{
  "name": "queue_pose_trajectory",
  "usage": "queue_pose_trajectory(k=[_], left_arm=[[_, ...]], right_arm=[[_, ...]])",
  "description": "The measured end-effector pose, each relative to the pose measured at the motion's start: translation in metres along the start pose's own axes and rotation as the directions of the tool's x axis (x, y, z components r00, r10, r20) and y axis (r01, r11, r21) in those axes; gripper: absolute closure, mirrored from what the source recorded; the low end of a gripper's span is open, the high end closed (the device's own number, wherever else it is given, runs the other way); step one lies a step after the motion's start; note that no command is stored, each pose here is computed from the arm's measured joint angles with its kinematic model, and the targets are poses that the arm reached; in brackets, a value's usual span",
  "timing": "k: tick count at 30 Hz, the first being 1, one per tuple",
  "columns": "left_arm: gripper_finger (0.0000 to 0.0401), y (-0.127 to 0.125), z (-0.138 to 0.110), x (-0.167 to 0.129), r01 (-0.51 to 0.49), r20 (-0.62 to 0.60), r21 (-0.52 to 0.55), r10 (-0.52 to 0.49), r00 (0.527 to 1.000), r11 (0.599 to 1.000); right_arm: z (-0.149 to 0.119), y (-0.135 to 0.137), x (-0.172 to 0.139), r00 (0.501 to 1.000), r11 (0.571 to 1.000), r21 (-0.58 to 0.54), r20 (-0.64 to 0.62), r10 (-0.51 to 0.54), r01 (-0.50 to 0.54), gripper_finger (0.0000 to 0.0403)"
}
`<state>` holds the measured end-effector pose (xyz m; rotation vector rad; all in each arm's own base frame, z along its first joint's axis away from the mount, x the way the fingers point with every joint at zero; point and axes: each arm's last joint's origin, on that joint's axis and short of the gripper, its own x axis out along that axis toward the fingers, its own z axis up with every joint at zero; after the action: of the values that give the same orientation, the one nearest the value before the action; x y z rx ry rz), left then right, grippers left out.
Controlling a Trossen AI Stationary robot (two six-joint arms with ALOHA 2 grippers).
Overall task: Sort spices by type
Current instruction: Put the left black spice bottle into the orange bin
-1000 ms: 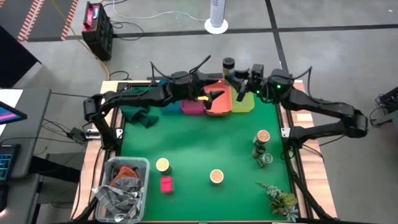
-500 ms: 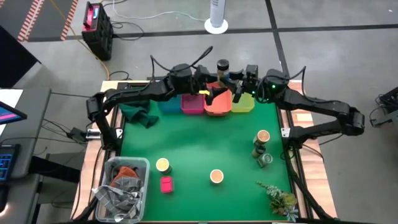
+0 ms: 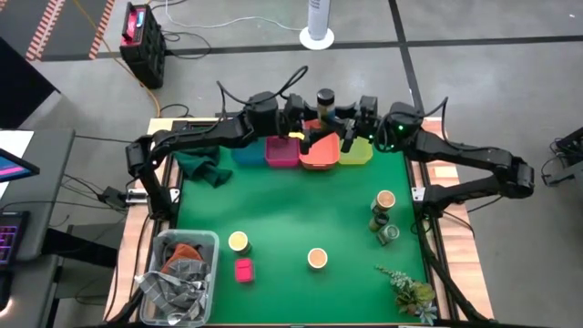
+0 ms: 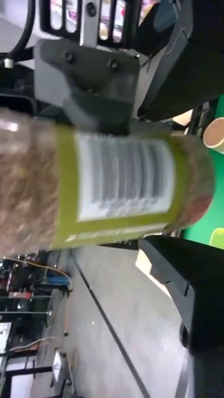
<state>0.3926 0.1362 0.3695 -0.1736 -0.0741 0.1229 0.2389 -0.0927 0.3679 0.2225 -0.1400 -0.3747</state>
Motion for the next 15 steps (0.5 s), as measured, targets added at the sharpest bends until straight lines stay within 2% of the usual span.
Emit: queue_pose_trajectory(k=[8,11,15], left_arm=[[0.0106,0.0005,0.0006,-0.0001,-0.011,0.007,0.033,0.011,1.000,0.999],[0.0129,0.0006,0.0006,0.0000,-0.020,0.009,0.043,0.019,1.000,0.999],[0.0179,0.0006,-0.0003,0.0003,-0.027,0.004,0.041,0.027,1.000,0.999]], right_arm=[[-0.0013,0.0028,-0.0001,1.000,1.000,0.005,-0.009,0.010,-0.010,0.0211],[-0.0017,0.0035,-0.0001,1.000,1.000,0.005,-0.012,0.012,-0.012,0.0211],[-0.0043,0.0039,-0.0002,0.999,1.000,0.002,-0.037,0.010,-0.010,0.0211]])
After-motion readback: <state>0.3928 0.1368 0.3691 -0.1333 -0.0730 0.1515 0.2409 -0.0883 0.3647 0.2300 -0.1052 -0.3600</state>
